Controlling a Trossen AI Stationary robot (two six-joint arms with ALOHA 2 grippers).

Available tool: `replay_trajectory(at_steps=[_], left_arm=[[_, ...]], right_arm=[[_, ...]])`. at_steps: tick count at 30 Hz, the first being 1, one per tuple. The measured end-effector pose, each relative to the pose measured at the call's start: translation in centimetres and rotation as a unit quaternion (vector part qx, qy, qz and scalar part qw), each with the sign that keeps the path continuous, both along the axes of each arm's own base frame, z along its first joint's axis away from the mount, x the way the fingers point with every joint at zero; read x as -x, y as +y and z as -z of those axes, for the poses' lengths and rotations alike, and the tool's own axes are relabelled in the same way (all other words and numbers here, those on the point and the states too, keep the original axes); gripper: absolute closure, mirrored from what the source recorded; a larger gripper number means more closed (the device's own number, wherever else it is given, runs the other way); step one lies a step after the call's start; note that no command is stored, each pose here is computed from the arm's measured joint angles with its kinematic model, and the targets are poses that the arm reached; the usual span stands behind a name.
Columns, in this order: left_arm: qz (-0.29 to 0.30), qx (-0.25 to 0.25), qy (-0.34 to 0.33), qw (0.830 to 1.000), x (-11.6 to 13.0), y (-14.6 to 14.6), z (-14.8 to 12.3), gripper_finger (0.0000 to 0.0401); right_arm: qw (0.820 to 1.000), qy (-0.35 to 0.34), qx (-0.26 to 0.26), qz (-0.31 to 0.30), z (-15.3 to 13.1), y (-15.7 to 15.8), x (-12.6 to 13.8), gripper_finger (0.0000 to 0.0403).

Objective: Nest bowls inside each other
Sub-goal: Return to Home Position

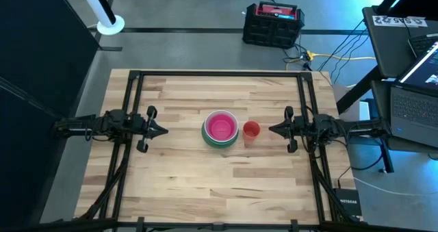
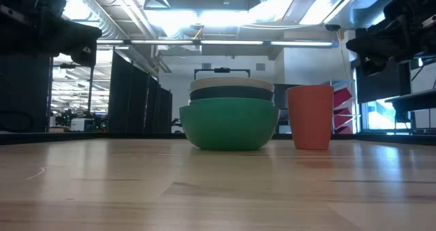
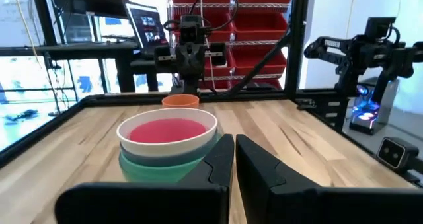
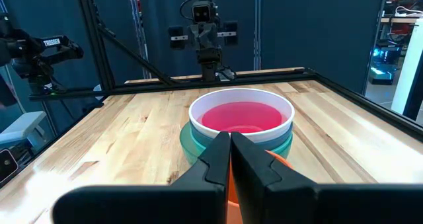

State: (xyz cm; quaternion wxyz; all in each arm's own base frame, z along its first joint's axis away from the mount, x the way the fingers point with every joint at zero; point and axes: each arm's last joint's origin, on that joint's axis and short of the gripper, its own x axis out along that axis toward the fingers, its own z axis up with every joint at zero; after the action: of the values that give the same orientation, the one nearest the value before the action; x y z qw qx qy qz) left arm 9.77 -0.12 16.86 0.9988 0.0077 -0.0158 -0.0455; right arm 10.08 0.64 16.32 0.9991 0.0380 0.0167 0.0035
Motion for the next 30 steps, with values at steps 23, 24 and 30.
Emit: replay_trajectory(at_steps=[23, 24, 30], left_arm=[[0.0, 0.01, 0.001, 1.0, 0.0, 0.0, 0.0, 0.0401], [0.0, 0.01, 0.001, 1.0, 0.0, 0.0, 0.0, 0.0401], [0.0, 0.01, 0.001, 1.0, 0.0, 0.0, 0.01, 0.0401]], right_arm=[[1.0, 0.0, 0.0, 0.0, 0.0, 0.0, 0.0, 0.0402], [1.0, 0.0, 0.0, 0.0, 0.0, 0.0, 0.0, 0.0402], [1.0, 0.0, 0.0, 0.0, 0.0, 0.0, 0.0, 0.0402]])
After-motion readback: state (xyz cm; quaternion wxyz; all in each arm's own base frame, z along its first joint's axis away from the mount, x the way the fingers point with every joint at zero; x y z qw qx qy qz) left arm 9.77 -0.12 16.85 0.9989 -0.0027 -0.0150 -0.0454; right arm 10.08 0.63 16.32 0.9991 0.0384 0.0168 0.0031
